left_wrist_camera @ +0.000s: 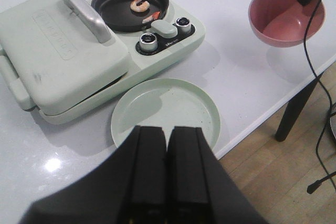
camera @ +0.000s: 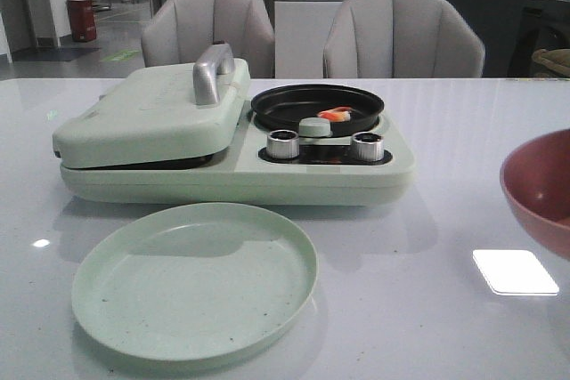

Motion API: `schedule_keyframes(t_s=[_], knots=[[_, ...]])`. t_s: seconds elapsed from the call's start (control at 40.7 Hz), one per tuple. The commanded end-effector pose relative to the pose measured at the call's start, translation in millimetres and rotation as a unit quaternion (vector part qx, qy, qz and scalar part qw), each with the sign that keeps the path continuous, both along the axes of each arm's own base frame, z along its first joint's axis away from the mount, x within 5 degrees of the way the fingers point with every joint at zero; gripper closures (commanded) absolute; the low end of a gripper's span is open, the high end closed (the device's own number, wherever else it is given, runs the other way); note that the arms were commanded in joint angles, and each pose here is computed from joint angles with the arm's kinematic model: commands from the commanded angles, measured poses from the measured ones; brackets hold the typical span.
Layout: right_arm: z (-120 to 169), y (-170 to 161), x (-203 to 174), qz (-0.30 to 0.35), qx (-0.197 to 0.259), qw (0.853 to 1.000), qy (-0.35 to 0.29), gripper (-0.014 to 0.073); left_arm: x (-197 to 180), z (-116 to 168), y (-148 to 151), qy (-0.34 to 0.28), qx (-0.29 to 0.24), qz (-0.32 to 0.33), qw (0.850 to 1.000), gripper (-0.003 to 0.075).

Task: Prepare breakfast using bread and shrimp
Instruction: 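Lower the empty pink bowl back onto the table with the right gripper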

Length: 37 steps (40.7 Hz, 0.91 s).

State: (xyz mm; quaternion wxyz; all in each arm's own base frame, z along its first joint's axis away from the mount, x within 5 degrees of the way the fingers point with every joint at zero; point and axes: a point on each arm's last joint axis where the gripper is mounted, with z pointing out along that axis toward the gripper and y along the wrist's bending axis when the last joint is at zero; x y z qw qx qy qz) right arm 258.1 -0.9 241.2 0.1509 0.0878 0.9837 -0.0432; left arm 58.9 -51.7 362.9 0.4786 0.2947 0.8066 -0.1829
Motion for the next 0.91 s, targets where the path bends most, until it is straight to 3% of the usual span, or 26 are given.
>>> schedule_keyframes(t_s=[0.0,0.271,0.467,0.541,0.738,0.885], knots=[[4,-3,0,0.005,0.015,0.998,-0.062,0.0551,3,15,-1,-0.036,-0.036,0.009,0.999,0.0619],[0,-2,3,0.009,0.018,0.996,-0.089,0.0550,3,15,-1,-0.036,-0.036,0.009,0.999,0.0619],[-15,-2,10,0.010,0.018,0.998,-0.065,0.0527,3,15,-1,-0.036,-0.036,0.009,0.999,0.0619],[-22,-2,13,0.009,0.017,0.999,-0.050,0.0477,3,15,-1,-0.036,-0.036,0.009,0.999,0.0619],[-21,-2,15,0.014,0.012,0.998,-0.059,0.0161,3,15,-1,-0.036,-0.036,0.009,0.999,0.0619],[-3,-3,11,0.018,0.008,0.995,-0.094,0.0143,3,15,-1,-0.036,-0.036,0.009,0.999,0.0619]])
